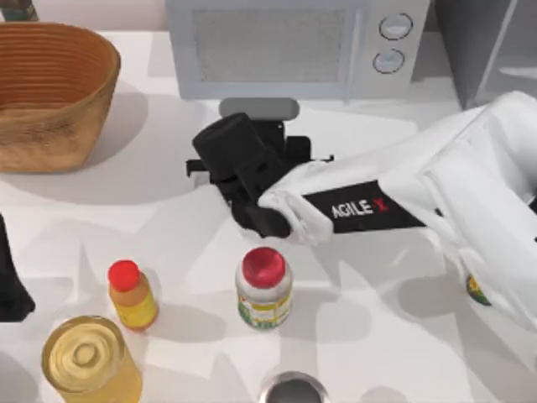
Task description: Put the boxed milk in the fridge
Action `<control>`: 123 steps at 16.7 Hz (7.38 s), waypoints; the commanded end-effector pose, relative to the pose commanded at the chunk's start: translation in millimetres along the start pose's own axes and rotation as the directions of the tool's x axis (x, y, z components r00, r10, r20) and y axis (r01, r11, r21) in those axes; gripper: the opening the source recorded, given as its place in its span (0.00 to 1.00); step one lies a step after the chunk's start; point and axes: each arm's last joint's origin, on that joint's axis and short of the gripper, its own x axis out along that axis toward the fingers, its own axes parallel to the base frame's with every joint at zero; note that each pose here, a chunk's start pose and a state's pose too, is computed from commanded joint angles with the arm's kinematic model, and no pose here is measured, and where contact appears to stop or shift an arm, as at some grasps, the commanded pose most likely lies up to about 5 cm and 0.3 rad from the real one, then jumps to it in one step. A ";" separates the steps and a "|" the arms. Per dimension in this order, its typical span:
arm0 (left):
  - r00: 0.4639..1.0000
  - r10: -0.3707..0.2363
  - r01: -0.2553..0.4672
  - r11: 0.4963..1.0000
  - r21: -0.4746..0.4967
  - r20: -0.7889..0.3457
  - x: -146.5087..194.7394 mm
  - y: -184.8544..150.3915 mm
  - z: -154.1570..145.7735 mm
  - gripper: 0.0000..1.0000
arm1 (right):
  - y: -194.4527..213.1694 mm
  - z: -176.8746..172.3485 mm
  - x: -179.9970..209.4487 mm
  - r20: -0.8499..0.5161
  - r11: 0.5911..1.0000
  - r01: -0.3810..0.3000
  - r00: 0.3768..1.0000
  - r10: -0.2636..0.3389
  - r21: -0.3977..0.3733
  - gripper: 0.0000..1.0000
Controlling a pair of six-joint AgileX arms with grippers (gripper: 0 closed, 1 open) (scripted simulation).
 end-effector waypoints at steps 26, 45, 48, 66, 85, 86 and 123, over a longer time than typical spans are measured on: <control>1.000 0.000 0.000 1.000 0.000 0.000 0.0 0.0 0.0 1.00 | 0.9 131.2 -72.3 0.001 1.000 -0.002 1.000 0.002 0.001 0.00; 1.000 0.000 0.000 1.000 0.000 0.000 0.0 0.0 0.0 1.00 | -248.2 123.1 -206.3 -0.024 0.985 -0.128 0.991 0.131 0.113 0.00; 1.000 0.000 0.000 1.000 0.000 0.000 0.0 0.0 0.0 1.00 | -298.9 80.3 -259.1 0.129 0.981 -0.151 0.982 0.136 0.119 0.00; 1.000 0.000 0.000 1.000 0.000 0.000 0.0 0.0 0.0 1.00 | -346.8 -36.7 -279.7 0.475 1.000 -0.012 0.880 0.013 -0.004 0.00; 1.000 0.000 0.000 1.000 0.000 0.000 0.0 0.0 0.0 1.00 | -411.4 93.8 -79.9 0.407 1.000 -0.007 0.914 0.004 0.005 0.00; 1.000 0.000 0.000 1.000 0.000 0.000 0.0 0.0 0.0 1.00 | -416.8 88.3 -61.4 0.407 1.000 -0.013 0.913 0.010 0.005 0.00; 1.000 0.000 0.000 1.000 0.000 0.000 0.0 0.0 0.0 1.00 | -444.3 136.4 103.4 0.471 1.000 -0.018 0.882 0.017 -0.003 0.23</control>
